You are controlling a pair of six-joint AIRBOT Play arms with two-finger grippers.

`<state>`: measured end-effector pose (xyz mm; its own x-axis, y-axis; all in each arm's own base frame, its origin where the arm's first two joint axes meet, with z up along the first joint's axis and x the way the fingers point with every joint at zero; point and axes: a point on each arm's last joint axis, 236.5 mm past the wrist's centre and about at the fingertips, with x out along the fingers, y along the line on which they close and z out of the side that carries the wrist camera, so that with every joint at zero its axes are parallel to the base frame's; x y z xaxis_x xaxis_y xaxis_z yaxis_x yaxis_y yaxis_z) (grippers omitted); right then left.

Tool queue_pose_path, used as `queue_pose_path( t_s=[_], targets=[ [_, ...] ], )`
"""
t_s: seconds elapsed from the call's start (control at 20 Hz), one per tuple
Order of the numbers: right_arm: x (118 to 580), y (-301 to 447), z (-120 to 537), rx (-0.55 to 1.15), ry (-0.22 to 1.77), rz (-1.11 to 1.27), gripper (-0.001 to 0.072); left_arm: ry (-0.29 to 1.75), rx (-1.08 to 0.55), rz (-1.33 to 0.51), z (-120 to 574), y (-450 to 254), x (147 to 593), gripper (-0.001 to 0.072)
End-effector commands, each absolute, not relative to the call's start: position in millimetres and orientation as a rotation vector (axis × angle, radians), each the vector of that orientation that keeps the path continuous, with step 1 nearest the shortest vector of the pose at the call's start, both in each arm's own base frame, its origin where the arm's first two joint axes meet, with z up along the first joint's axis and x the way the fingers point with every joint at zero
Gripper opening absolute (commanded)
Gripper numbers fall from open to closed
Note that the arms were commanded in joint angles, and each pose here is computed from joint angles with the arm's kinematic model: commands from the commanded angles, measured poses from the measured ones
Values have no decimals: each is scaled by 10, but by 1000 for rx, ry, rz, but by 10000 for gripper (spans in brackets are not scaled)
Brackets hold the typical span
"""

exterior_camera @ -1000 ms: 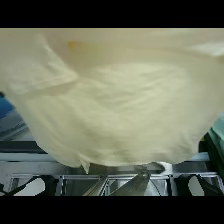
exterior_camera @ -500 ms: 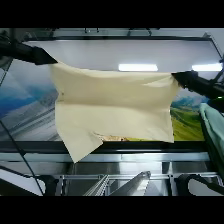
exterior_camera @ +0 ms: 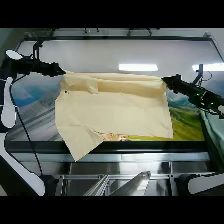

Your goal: Fold the shirts.

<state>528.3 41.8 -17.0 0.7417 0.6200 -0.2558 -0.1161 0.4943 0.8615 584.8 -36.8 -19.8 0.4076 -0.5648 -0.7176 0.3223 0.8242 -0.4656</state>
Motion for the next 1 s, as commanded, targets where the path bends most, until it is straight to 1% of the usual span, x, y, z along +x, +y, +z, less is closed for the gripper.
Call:
queue_pose_path(
  t_s=[0.0, 0.1, 0.2, 0.3, 0.5, 0.65, 0.85, 0.9, 0.95],
  targets=[
    [5146, 487, -443, 890, 713, 516, 18, 1015, -229, -574, -311, -382, 5855, 34],
    [4958, 487, -679, 820, 830, 513, 18, 1065, -232, -612, -341, -423, 5716, 34],
    [4856, 477, -790, 757, 878, 524, 18, 1114, -237, -648, -361, -444, 5575, 33],
    [4826, 472, -833, 729, 892, 527, 19, 1154, -225, -671, -396, -475, 5475, 32],
    [4868, 411, -875, 709, 885, 495, 19, 1223, -260, -698, -540, -599, 5361, 31],
    [4842, 405, -902, 693, 897, 497, 19, 1310, -279, -749, -672, -737, 5174, 30],
    [4765, 432, -939, 666, 925, 522, 28, 1335, -306, -739, -666, -734, 5137, 23],
    [4754, 445, -931, 673, 928, 528, 101, 1345, -313, -738, -663, -730, 5117, 23],
    [4754, 443, -924, 684, 932, 522, 278, 1359, -327, -735, -658, -706, 5089, 23]
  ],
)
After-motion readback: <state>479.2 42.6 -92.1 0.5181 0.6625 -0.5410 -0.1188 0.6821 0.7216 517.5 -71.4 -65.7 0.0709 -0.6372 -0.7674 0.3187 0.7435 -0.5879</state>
